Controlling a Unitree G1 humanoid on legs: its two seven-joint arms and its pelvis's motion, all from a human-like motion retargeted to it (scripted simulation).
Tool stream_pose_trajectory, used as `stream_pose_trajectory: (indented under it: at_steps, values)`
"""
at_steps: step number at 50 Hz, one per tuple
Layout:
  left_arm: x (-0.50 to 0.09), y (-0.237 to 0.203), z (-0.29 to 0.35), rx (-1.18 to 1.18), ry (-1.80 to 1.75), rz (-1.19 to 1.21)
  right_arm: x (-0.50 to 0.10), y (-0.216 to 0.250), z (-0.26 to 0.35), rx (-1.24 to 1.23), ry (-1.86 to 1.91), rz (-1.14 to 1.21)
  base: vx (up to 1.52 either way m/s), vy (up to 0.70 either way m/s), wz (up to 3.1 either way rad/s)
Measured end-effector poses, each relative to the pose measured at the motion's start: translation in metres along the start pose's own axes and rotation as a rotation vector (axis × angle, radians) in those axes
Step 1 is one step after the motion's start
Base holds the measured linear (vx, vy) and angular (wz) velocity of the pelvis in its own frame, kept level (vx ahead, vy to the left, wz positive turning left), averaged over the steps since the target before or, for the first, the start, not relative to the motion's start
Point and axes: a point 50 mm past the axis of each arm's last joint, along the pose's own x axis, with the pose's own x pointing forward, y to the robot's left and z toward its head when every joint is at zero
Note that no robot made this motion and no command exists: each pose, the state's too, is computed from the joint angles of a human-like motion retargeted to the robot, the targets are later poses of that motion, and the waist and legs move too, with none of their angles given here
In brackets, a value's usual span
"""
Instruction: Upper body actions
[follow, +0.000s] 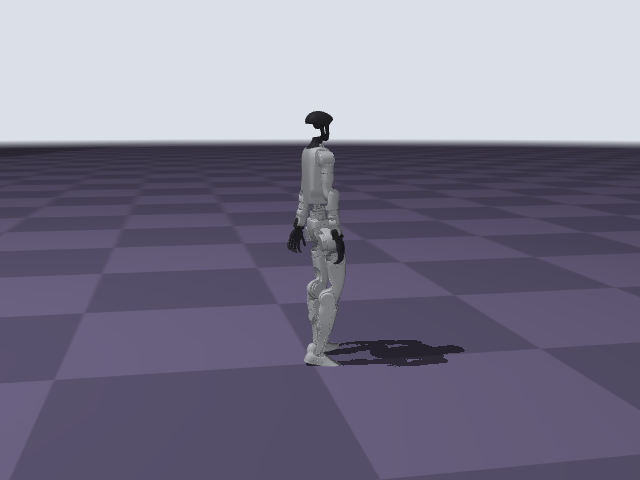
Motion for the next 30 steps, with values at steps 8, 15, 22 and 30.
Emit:
stream_pose_trajectory:
  at_steps: [8, 15, 22, 30]
  values:
    - [-0.029, -0.048, 0.113, 0.120, -0.370, -0.126, -0.025, 0.036, -0.089, 0.241, 0.326, 0.007, -0.05, 0.16, -0.32]
    - [-0.086, -0.083, 0.203, -0.026, -0.721, -0.226, -0.064, 0.077, -0.152, 0.373, 0.601, 0.055, -0.03, 0.06, 0.13]
    - [-0.120, -0.080, 0.244, -0.014, -0.885, -0.171, -0.090, 0.104, -0.178, 0.459, 0.777, 0.067, 0.00, -0.01, -0.07]
    - [-0.087, -0.056, 0.213, 0.150, -0.761, -0.025, -0.060, 0.090, -0.141, 0.486, 0.585, 0.074, 0.03, -0.07, -0.33]
